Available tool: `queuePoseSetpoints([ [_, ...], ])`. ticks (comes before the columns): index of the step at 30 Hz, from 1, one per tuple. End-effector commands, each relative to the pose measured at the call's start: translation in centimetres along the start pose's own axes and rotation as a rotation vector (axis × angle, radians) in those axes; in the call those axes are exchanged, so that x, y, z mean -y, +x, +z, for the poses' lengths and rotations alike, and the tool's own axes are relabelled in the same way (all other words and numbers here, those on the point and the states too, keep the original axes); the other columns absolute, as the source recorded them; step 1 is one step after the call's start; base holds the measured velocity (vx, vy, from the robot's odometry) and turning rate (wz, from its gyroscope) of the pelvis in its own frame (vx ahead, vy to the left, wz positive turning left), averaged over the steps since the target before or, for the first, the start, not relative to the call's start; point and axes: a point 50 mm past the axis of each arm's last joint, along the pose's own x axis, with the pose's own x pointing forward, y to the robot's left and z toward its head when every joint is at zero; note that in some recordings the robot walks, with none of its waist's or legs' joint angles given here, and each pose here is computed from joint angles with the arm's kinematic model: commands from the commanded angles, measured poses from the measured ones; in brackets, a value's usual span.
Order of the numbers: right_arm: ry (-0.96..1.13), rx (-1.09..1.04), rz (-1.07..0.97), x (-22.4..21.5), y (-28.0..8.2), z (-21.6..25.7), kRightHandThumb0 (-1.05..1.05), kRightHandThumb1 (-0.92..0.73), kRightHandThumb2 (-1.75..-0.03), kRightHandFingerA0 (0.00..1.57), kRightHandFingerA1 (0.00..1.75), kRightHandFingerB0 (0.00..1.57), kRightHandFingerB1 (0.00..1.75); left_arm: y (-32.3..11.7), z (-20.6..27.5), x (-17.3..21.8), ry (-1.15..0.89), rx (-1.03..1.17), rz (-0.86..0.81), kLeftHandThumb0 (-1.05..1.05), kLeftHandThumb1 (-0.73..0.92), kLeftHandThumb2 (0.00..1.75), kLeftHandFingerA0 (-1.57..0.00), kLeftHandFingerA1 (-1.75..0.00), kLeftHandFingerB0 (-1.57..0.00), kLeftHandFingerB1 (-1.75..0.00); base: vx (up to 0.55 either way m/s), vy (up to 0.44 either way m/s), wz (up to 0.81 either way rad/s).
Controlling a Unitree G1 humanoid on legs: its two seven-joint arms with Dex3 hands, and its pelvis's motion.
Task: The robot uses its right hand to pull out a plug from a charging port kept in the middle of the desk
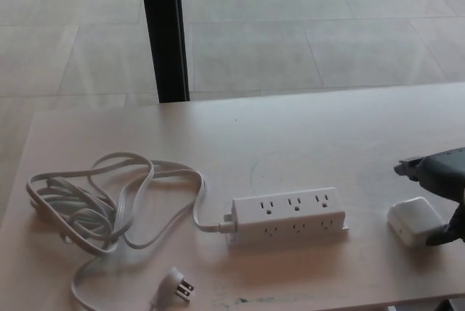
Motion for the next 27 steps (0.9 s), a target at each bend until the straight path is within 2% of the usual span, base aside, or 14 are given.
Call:
queuePoseSetpoints([
  [1, 0.158, -0.048, 0.003, 0.9, -0.9, -2.3, -0.85, -0.41, -0.82, 0.81, 1.36, 0.03, 0.06, 0.0, 0.6, -0.4, -0.007, 0.021, 0.008, -1.05, 0.87, 0.72, -0.89, -0.68, -0.67, -0.59, 0.00, 0.000, 0.00],
  [6, 0.350, -0.019, -0.077, 2.3, -2.4, -4.9, -0.87, -0.54, -0.60, 0.73, 1.45, 0.00, 0.20, 0.0, 0.6, -0.5, 0.006, 0.014, 0.013, -1.05, 0.89, 0.71, -0.91, -0.67, -0.68, -0.58, 0.00, 0.000, 0.00],
  [7, 0.383, -0.020, -0.099, 2.5, -2.9, -5.6, -0.93, -0.47, -0.87, 0.89, 1.39, 0.07, 0.08, 0.0, 0.7, -0.5, 0.006, 0.018, 0.011, -1.05, 0.90, 0.72, -0.87, -0.67, -0.68, -0.58, 0.00, 0.000, 0.00],
  [10, 0.531, -0.047, -0.176, 2.9, -5.3, -8.7, -0.85, -0.49, -0.94, 0.87, 1.38, 0.07, 0.11, 0.0, 0.7, -0.5, 0.000, 0.018, 0.016, -1.05, 0.87, 0.72, -0.89, -0.67, -0.69, -0.58, 0.00, 0.000, 0.00],
  [12, 0.654, -0.072, -0.230, 2.7, -6.9, -10.6, -0.83, -0.60, -0.59, 0.77, 1.56, 0.06, 0.27, -0.1, 0.7, -0.7, 0.002, 0.019, 0.016, -1.05, 0.87, 0.72, -0.88, -0.67, -0.69, -0.58, 0.00, 0.000, 0.00],
  [13, 0.745, -0.087, -0.273, 2.5, -7.9, -11.9, -0.84, -0.48, -0.85, 0.97, 1.36, 0.05, 0.27, -0.1, 0.8, -0.7, 0.003, 0.018, 0.018, -1.05, 0.87, 0.72, -0.88, -0.66, -0.69, -0.58, 0.00, 0.000, 0.00],
  [15, 0.885, -0.189, -0.377, 1.8, -10.2, -14.9, -0.91, -0.53, -0.86, 1.01, 1.19, 0.08, 0.34, -0.1, 0.8, -0.8, 0.010, 0.019, 0.016, -1.05, 0.89, 0.73, -0.91, -0.67, -0.70, -0.59, 0.00, 0.000, 0.00],
  [16, 1.019, -0.283, -0.505, 0.9, -12.5, -17.5, -0.78, -0.60, -0.59, 1.02, 1.19, 0.14, 0.30, -0.1, 0.8, -0.8, 0.011, 0.019, 0.016, -1.05, 0.87, 0.72, -0.91, -0.67, -0.70, -0.59, 0.00, 0.000, 0.00],
  [18, 1.119, -0.338, -0.590, 0.0, -14.2, -19.1, -0.83, -0.62, -0.59, 1.02, 1.21, 0.14, 0.35, -0.1, 0.7, -0.8, 0.013, 0.017, 0.019, -1.05, 0.86, 0.71, -0.91, -0.66, -0.70, -0.59, 0.00, 0.000, 0.00],
  [19, 1.160, -0.378, -0.674, -1.0, -15.2, -20.2, -0.92, -0.54, -0.90, 1.06, 1.17, 0.12, 0.48, -0.1, 0.7, -0.8, 0.013, 0.016, 0.022, -1.05, 0.87, 0.71, -0.91, -0.66, -0.70, -0.59, 0.00, 0.000, 0.00],
  [21, 1.490, -0.516, -0.915, -4.7, -18.2, -22.8, -0.87, -0.43, -0.88, 1.10, 1.12, 0.20, 0.66, -0.1, 0.7, -0.8, 0.007, 0.019, 0.023, -1.05, 0.86, 0.72, -0.90, -0.67, -0.70, -0.60, 0.00, 0.000, 0.00],
  [22, 1.534, -0.579, -0.987, -6.1, -19.1, -23.1, -0.90, -0.59, -0.58, 1.20, 1.11, 0.18, 0.78, -0.1, 0.7, -0.8, 0.005, 0.017, 0.024, -1.05, 0.86, 0.72, -0.90, -0.67, -0.70, -0.59, 0.00, 0.000, 0.00],
  [25, 1.677, -0.667, -1.135, -9.3, -20.9, -23.3, -0.88, -0.43, -0.89, 1.28, 1.10, 0.21, 0.73, -0.1, 0.7, -0.8, -0.001, 0.019, 0.019, -1.05, 0.86, 0.72, -0.91, -0.69, -0.69, -0.60, 0.00, 0.000, 0.00],
  [27, 1.724, -0.727, -1.184, -11.1, -21.5, -23.2, -0.88, -0.61, -0.58, 1.28, 1.10, 0.09, 0.80, -0.1, 0.8, -0.8, 0.002, 0.020, 0.016, -1.05, 0.90, 0.70, -0.89, -0.68, -0.69, -0.59, 0.00, 0.000, 0.00],
])
